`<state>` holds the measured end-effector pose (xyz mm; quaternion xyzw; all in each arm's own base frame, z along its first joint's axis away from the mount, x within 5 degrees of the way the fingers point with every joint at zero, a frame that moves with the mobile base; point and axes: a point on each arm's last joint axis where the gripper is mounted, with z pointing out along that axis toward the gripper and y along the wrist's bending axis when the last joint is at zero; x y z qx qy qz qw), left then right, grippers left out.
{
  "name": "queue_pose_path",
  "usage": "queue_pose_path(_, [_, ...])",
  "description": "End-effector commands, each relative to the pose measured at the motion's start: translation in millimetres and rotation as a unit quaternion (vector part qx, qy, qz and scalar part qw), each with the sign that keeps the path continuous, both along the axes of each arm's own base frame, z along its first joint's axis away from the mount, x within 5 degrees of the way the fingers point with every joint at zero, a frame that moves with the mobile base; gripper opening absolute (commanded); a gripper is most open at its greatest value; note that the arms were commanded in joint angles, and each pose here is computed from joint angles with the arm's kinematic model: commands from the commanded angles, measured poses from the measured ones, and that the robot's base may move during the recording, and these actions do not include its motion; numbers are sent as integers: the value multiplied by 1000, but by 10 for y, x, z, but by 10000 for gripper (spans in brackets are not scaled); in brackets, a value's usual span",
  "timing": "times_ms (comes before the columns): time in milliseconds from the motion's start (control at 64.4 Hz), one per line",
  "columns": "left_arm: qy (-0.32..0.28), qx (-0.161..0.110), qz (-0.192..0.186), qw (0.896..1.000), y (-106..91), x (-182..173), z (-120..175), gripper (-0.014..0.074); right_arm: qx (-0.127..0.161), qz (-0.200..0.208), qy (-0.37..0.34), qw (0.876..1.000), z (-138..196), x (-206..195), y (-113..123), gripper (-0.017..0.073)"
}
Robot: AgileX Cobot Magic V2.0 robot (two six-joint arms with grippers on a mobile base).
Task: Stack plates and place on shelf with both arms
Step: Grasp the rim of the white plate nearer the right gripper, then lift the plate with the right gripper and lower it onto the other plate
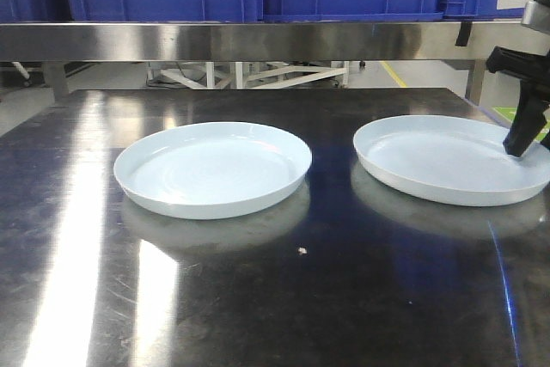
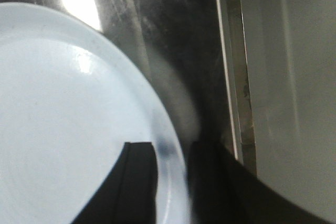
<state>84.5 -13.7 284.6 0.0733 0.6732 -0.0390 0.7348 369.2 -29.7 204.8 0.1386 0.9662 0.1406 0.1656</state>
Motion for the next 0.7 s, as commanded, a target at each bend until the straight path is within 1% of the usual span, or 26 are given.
queue_pose_path(0, [-55, -15, 3, 998, 7, -7, 192, 83, -3, -4, -43, 999, 258, 15, -5, 195])
queue_pose_path(109, [-55, -15, 3, 998, 7, -7, 192, 83, -3, -4, -43, 999, 258, 15, -5, 94])
queue_pose_path(171, [-55, -15, 3, 998, 7, -7, 192, 83, -3, -5, -43, 999, 258, 15, -9, 52])
queue_pose_path(233, [-55, -15, 3, 998, 7, -7, 192, 83, -3, -5, -43, 999, 258, 15, -9, 31])
queue_pose_path(388, [-55, -15, 3, 998, 7, -7, 192, 83, -5, -6, -56, 998, 340, 25, -17, 30])
queue_pose_path(528, [-55, -15, 3, 998, 7, -7, 192, 83, -8, -8, -102, 995, 655, 10, -22, 30])
queue_pose_path(605, [-55, -15, 3, 998, 7, -7, 192, 83, 4, -10, -124, 992, 811, -18, 30, 30])
queue_pose_path(683, [-55, -15, 3, 998, 7, -7, 192, 83, 27, -5, -142, 989, 942, -59, 157, 30])
